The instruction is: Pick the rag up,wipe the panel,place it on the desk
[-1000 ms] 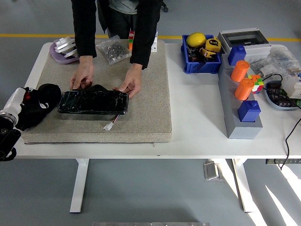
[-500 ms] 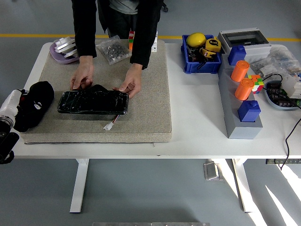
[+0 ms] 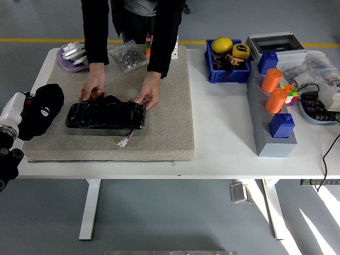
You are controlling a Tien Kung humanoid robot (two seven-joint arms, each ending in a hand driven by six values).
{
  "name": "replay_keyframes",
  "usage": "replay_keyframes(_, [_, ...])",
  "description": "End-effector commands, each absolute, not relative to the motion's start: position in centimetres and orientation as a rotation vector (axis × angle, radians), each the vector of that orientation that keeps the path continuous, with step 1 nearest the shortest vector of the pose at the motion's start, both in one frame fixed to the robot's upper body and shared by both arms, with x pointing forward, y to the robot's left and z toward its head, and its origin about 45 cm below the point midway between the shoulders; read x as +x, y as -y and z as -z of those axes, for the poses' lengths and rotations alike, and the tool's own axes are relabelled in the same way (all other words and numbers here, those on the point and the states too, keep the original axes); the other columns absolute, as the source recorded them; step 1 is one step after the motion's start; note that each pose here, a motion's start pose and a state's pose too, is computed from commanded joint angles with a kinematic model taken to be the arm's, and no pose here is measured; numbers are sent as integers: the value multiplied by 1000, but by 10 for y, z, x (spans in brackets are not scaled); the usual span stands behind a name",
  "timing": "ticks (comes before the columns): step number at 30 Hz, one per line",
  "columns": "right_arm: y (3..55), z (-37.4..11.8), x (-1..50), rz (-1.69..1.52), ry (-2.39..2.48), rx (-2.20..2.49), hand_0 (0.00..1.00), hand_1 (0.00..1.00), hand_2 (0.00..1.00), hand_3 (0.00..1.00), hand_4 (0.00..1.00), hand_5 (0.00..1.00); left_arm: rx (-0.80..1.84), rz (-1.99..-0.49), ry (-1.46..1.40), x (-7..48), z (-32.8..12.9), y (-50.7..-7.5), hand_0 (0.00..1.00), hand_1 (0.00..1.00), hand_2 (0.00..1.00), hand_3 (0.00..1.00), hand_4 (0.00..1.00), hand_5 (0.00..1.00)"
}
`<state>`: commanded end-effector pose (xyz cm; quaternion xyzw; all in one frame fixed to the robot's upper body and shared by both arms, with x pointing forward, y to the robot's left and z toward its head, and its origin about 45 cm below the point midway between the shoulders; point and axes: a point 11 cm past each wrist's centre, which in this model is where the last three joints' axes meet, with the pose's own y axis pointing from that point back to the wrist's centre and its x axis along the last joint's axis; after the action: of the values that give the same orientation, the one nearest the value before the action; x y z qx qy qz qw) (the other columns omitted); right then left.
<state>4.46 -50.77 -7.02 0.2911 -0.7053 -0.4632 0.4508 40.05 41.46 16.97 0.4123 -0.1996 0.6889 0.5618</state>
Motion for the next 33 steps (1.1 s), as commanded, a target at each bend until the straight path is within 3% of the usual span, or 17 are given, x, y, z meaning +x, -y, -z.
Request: replay_keyframes(33, [510,69,48,1144,1753,722,641,626,660,564,944,468,886,-1493,500,412,-162,-335,190,160,519,445,234,2])
